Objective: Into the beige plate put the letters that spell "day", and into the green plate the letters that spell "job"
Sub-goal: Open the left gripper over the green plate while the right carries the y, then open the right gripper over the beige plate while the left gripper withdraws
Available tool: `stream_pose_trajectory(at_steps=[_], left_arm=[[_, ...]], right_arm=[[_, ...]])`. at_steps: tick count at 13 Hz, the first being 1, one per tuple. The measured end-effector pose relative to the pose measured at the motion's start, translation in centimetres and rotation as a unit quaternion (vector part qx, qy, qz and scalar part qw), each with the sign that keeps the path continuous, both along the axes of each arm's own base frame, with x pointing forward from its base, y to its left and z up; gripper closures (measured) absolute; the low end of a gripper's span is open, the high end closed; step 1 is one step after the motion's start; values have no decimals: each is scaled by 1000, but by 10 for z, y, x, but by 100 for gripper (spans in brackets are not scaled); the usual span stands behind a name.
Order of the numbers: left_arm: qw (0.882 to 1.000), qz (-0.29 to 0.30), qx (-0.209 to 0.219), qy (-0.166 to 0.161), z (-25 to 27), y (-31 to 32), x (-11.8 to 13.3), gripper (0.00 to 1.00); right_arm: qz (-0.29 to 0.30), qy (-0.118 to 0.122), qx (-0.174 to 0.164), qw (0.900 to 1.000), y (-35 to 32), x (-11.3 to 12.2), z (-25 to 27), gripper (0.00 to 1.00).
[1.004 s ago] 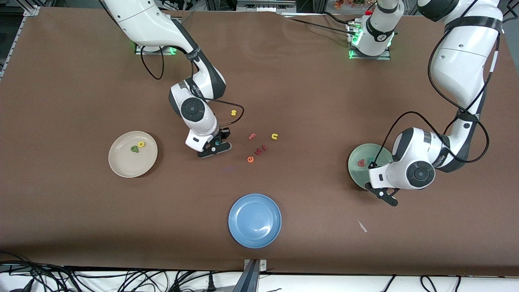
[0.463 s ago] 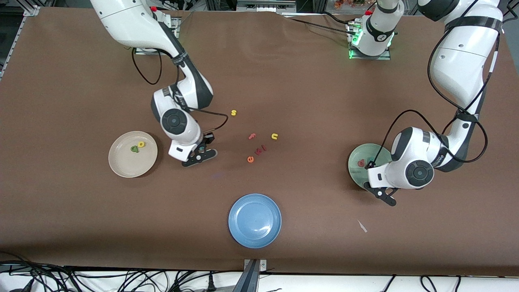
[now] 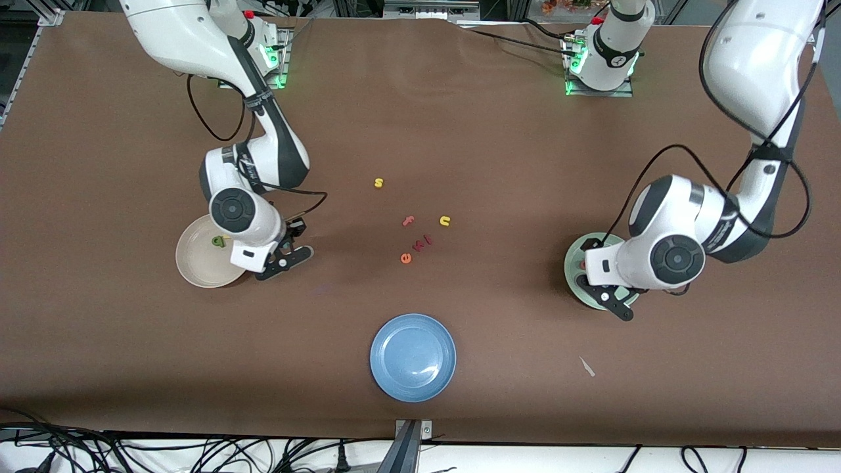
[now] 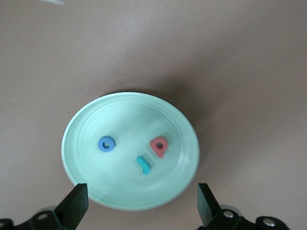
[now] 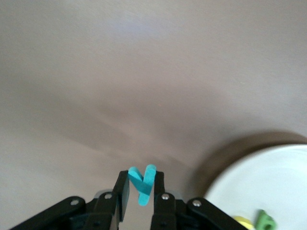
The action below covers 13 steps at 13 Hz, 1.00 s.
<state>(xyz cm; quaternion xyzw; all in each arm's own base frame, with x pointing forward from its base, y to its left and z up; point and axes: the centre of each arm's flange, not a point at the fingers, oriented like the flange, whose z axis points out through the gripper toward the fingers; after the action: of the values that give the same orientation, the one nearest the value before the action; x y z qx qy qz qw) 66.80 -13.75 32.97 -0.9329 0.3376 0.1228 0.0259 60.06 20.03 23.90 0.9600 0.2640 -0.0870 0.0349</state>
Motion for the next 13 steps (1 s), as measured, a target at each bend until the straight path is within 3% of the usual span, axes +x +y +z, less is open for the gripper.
stream_pose_trajectory(at_steps=[5,9,13], left_arm=[[999,28,-15,-27,106,8,-12,0],[998,40,-10,-54,179,5,-36,0],[990,95,-69,-79,215,26,-41,0]], right_arm=[[34,15,-12,999,-58,5,-3,75],[50,17,-12,999,-102,13,-3,75],[66,12,-4,998,-154,23,-9,75]])
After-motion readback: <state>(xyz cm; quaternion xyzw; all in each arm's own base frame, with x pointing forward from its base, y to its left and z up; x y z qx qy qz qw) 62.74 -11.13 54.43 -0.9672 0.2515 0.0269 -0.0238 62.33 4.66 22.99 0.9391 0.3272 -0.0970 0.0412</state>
